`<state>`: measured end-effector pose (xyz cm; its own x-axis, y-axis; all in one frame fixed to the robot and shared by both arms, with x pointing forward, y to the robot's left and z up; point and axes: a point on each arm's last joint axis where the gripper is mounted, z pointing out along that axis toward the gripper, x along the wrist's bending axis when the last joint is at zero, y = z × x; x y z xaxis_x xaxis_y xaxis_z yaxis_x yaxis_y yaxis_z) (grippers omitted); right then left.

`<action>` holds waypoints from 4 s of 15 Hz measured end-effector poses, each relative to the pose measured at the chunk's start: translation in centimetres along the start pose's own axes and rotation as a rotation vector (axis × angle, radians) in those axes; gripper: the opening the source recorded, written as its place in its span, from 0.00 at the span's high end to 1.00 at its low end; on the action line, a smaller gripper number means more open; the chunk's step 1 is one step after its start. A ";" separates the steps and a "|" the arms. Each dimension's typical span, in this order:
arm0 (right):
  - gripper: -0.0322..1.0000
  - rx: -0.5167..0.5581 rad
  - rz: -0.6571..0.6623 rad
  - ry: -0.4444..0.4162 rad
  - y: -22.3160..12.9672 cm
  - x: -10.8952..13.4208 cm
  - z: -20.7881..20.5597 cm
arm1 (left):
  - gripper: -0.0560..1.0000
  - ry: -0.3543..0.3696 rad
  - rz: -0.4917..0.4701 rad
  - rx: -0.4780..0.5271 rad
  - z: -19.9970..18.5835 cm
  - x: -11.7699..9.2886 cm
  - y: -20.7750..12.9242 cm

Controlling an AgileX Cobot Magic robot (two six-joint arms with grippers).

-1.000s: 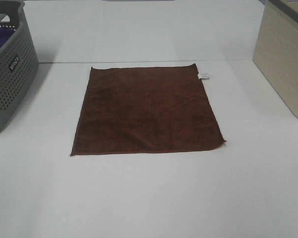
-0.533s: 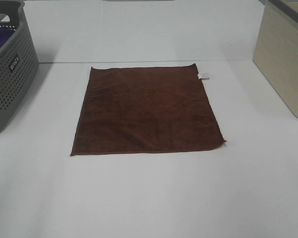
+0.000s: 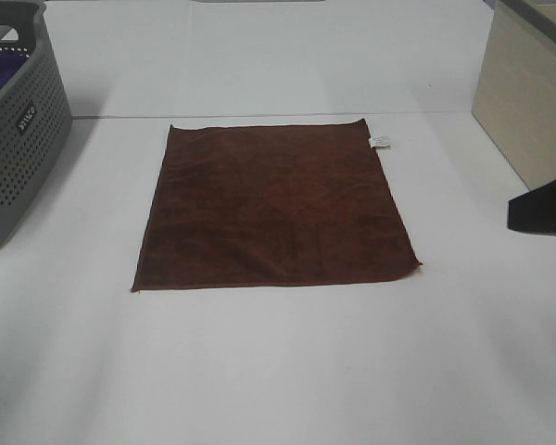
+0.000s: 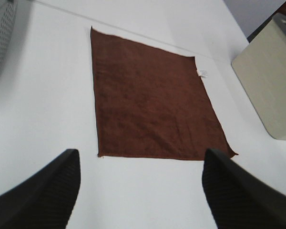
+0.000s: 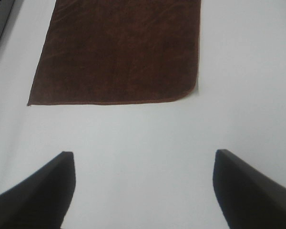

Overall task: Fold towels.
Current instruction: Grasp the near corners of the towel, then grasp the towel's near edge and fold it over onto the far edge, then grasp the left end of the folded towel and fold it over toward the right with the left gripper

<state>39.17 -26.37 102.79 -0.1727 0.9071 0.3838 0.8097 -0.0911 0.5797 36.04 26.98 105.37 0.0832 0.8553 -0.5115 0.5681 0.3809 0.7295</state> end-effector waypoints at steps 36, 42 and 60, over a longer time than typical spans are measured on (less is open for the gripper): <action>0.41 0.581 0.284 0.240 7.8 -5.6 26.1 | 0.33 -0.086 -0.336 0.722 31.1 5.9 -4.4; 0.97 0.586 0.278 0.197 7.8 -5.9 25.8 | 0.95 -0.049 -0.302 0.742 31.7 6.0 -5.2; 0.97 0.697 0.251 0.183 6.4 -4.0 20.6 | 0.95 -0.025 -0.290 0.798 24.2 3.3 -4.2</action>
<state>56.55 -22.10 90.20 0.0226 0.8056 0.5921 0.9932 0.0496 -0.1054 53.72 19.73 89.59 -0.1425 0.7504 -0.6454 0.9762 0.2143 0.0336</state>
